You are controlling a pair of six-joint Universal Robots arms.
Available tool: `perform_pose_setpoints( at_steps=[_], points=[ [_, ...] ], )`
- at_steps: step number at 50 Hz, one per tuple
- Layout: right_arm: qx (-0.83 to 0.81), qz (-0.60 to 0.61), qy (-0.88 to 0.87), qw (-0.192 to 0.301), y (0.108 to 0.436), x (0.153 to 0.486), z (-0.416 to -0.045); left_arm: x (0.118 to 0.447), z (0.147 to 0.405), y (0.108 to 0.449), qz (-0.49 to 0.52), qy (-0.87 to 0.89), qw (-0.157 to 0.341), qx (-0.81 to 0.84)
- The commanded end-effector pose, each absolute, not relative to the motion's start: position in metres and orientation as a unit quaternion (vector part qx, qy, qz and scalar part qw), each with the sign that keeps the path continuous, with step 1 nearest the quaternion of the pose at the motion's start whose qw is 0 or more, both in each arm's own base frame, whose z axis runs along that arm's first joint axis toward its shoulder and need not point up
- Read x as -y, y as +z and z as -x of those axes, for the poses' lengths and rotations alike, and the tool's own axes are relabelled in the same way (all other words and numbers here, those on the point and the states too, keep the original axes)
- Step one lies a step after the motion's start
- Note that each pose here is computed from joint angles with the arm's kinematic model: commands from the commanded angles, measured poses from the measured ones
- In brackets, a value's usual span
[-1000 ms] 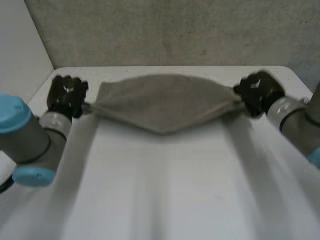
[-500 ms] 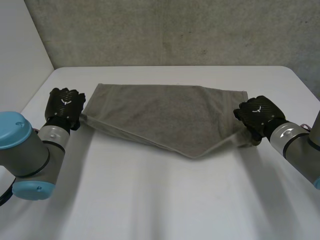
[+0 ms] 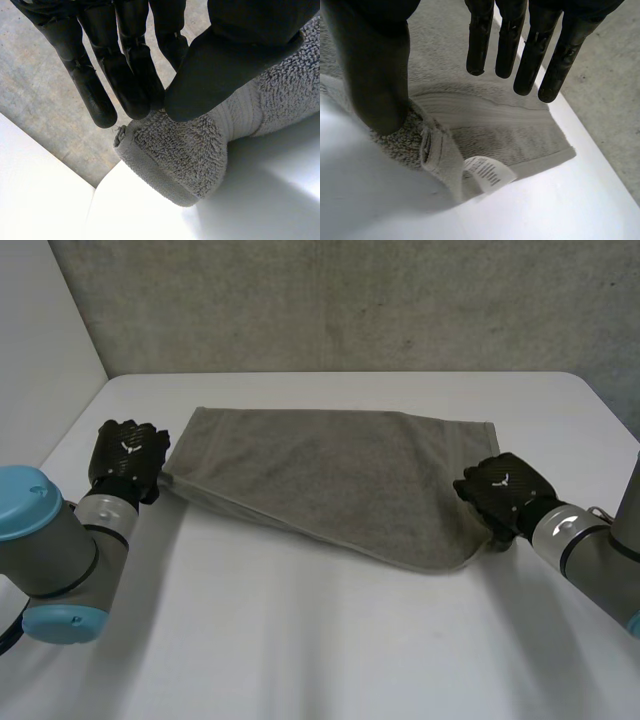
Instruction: Fold the towel.
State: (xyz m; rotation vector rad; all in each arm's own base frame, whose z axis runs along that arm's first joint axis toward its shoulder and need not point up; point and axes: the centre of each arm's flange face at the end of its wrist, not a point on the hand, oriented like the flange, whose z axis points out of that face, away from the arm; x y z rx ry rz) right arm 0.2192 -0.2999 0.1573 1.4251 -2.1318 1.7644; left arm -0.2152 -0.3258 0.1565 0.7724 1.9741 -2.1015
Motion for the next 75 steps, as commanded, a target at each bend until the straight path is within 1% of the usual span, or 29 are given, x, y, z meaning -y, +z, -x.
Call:
perform_pose_setpoints(
  at_steps=[1,8,22,39,44,46,47,49,51,52,53,54,56,57,59,60,61,62,63,64,65,66,67,68,69,70,74,75],
  points=[
    [0.693,-0.468,0.548,0.015,0.148,0.292,-0.217,0.325,0.215,0.155,-0.259,-0.701,0.078,-0.66],
    [0.698,-0.467,0.543,0.024,0.146,0.292,-0.213,0.325,0.215,0.155,-0.259,-0.7,0.079,-0.661],
    [0.705,-0.466,0.534,0.023,0.14,0.288,-0.211,0.325,0.214,0.155,-0.259,-0.698,0.079,-0.662],
    [0.718,-0.459,0.522,0.026,0.132,0.292,-0.203,0.324,0.214,0.154,-0.261,-0.697,0.078,-0.664],
    [0.717,-0.448,0.533,0.037,0.141,0.298,-0.196,0.321,0.213,0.151,-0.263,-0.692,0.078,-0.668],
    [0.713,-0.429,0.553,0.052,0.159,0.303,-0.186,0.318,0.213,0.149,-0.266,-0.689,0.077,-0.67],
    [0.713,-0.429,0.553,0.053,0.159,0.303,-0.186,0.315,0.214,0.148,-0.276,-0.686,0.076,-0.669],
    [0.716,-0.413,0.559,0.069,0.172,0.307,-0.171,0.31,0.214,0.146,-0.289,-0.681,0.076,-0.669],
    [0.725,-0.411,0.548,0.071,0.176,0.305,-0.165,0.301,0.211,0.141,-0.331,-0.667,0.089,-0.661],
    [0.725,-0.411,0.548,0.071,0.176,0.305,-0.165,0.301,0.211,0.141,-0.332,-0.667,0.089,-0.661],
    [0.74,-0.416,0.525,0.06,0.176,0.299,-0.162,0.297,0.205,0.139,-0.352,-0.657,0.106,-0.658],
    [0.758,-0.424,0.494,0.052,0.175,0.293,-0.157,0.297,0.205,0.139,-0.352,-0.657,0.106,-0.658],
    [0.769,-0.437,0.464,0.047,0.176,0.287,-0.152,0.288,0.186,0.141,-0.384,-0.637,0.144,-0.652],
    [0.774,-0.455,0.438,0.042,0.178,0.282,-0.146,0.288,0.186,0.141,-0.385,-0.637,0.144,-0.652],
    [0.778,-0.467,0.419,0.039,0.183,0.277,-0.139,0.273,0.176,0.151,-0.415,-0.625,0.16,-0.641],
    [0.778,-0.467,0.419,0.039,0.183,0.277,-0.139,0.273,0.176,0.151,-0.415,-0.625,0.16,-0.641],
    [0.777,-0.48,0.406,0.037,0.19,0.271,-0.134,0.262,0.174,0.161,-0.426,-0.624,0.154,-0.637],
    [0.772,-0.492,0.4,0.031,0.201,0.263,-0.133,0.262,0.174,0.161,-0.426,-0.624,0.154,-0.637],
    [0.772,-0.492,0.4,0.031,0.201,0.263,-0.133,0.25,0.174,0.171,-0.433,-0.624,0.137,-0.636],
    [0.769,-0.501,0.398,0.02,0.213,0.255,-0.133,0.24,0.174,0.18,-0.437,-0.625,0.115,-0.636],
    [0.766,-0.504,0.399,0.009,0.221,0.25,-0.133,0.24,0.174,0.18,-0.437,-0.625,0.115,-0.636],
    [0.766,-0.504,0.4,0.009,0.222,0.25,-0.133,0.232,0.173,0.189,-0.436,-0.628,0.094,-0.637],
    [0.763,-0.504,0.405,-0.004,0.231,0.245,-0.133,0.227,0.171,0.197,-0.43,-0.633,0.077,-0.639],
    [0.758,-0.503,0.414,-0.018,0.239,0.243,-0.133,0.227,0.171,0.197,-0.43,-0.633,0.077,-0.639],
    [0.758,-0.503,0.414,-0.019,0.239,0.243,-0.133,0.224,0.17,0.202,-0.423,-0.634,0.06,-0.645],
    [0.752,-0.502,0.426,-0.031,0.245,0.243,-0.134,0.223,0.17,0.203,-0.417,-0.634,0.046,-0.649],
    [0.746,-0.496,0.442,-0.04,0.25,0.248,-0.133,0.229,0.17,0.206,-0.407,-0.641,0.041,-0.649],
    [0.745,-0.495,0.446,-0.041,0.25,0.251,-0.134,0.236,0.17,0.205,-0.403,-0.645,0.041,-0.648]
  ],
)
